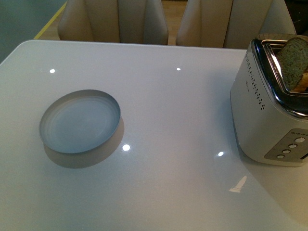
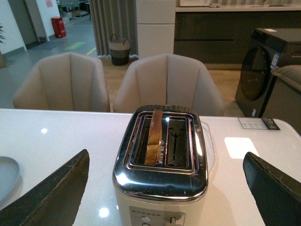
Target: Left arm holds plate, right arm toasts bread
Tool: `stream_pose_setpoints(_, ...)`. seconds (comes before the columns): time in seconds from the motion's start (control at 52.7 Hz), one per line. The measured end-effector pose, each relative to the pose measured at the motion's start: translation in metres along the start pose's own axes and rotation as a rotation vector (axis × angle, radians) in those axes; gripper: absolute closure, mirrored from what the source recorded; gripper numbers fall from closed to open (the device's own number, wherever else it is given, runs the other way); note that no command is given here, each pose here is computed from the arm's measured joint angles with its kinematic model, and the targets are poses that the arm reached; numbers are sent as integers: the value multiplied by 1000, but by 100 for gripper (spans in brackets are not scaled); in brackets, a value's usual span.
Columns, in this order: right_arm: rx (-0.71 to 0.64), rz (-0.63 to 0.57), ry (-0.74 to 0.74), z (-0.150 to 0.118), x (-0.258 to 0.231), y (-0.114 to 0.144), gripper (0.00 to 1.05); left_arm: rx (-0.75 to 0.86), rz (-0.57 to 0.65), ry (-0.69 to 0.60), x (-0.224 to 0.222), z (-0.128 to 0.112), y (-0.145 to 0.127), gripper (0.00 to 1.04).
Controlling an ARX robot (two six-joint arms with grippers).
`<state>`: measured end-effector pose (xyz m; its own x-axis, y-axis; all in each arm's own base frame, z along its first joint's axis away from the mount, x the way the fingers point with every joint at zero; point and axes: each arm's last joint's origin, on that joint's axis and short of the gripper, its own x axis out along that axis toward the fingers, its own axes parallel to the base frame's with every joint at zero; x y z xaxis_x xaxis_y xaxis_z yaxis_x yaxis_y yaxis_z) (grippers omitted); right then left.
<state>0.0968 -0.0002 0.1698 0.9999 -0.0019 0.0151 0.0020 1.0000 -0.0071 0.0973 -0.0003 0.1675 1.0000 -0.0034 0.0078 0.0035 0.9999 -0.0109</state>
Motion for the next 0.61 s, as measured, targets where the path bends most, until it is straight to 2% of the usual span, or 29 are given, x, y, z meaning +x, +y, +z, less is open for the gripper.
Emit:
stream_pose_setpoints(0.057,0,0,0,0,0,0,9,0,0,0,0,0,0,11)
stream_pose_setpoints(0.114,0,0,0,0,0,0,9,2,0,0,0,0,0,6)
stream_pose_setpoints(0.171,0,0,0,0,0,0,9,2,0,0,0,0,0,8)
stream_pose_setpoints(0.608,0,0,0,0,0,0,9,2,0,0,0,0,0,7)
